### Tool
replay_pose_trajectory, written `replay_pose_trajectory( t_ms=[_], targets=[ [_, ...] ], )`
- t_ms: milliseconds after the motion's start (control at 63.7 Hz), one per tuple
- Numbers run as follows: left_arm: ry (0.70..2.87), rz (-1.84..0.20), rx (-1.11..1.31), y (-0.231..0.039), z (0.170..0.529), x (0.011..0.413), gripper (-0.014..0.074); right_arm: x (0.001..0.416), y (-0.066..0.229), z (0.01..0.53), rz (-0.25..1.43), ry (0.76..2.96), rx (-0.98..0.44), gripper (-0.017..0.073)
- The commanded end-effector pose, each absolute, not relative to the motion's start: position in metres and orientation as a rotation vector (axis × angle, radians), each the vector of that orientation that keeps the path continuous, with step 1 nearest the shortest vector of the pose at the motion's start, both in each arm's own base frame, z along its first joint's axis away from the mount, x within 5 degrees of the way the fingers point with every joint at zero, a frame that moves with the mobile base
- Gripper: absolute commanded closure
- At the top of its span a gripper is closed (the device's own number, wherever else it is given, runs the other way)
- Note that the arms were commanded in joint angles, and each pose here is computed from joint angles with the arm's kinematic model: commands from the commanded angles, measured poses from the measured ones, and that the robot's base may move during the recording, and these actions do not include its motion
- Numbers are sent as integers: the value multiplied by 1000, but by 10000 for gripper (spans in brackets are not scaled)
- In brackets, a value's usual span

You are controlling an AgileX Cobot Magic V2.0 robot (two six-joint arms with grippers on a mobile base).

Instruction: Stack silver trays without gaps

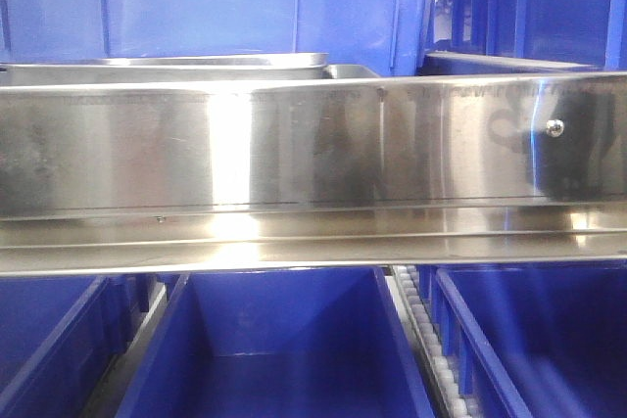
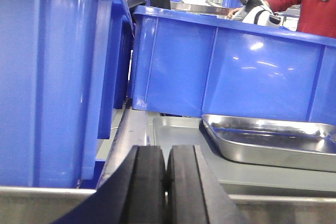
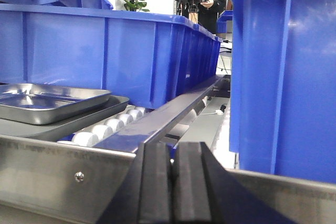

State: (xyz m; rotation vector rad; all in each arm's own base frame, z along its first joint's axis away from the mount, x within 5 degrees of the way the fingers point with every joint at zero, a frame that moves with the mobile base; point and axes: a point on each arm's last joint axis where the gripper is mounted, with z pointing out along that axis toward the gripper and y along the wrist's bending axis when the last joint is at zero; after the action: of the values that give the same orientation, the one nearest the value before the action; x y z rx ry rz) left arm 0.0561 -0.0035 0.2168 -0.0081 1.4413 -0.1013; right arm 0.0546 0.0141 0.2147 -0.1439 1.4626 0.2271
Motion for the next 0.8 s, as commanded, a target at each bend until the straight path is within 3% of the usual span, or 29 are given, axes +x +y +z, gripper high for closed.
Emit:
replay_pose_trajectory(
  t_ms=[0,549,690,785],
  targets=[
    [1414,-108,-12,-4,220,55,599,54,14,215,220,1459,-139,638],
    [1414,-108,-12,-4,220,55,599,53,16,218,247,1432,-158,638],
    [1414,-108,-12,-4,220,55,599,55,12,215,265,1470,-76,638],
    [1414,-108,-12,-4,220,55,599,55,12,214,209,1475,-115,638]
  ],
)
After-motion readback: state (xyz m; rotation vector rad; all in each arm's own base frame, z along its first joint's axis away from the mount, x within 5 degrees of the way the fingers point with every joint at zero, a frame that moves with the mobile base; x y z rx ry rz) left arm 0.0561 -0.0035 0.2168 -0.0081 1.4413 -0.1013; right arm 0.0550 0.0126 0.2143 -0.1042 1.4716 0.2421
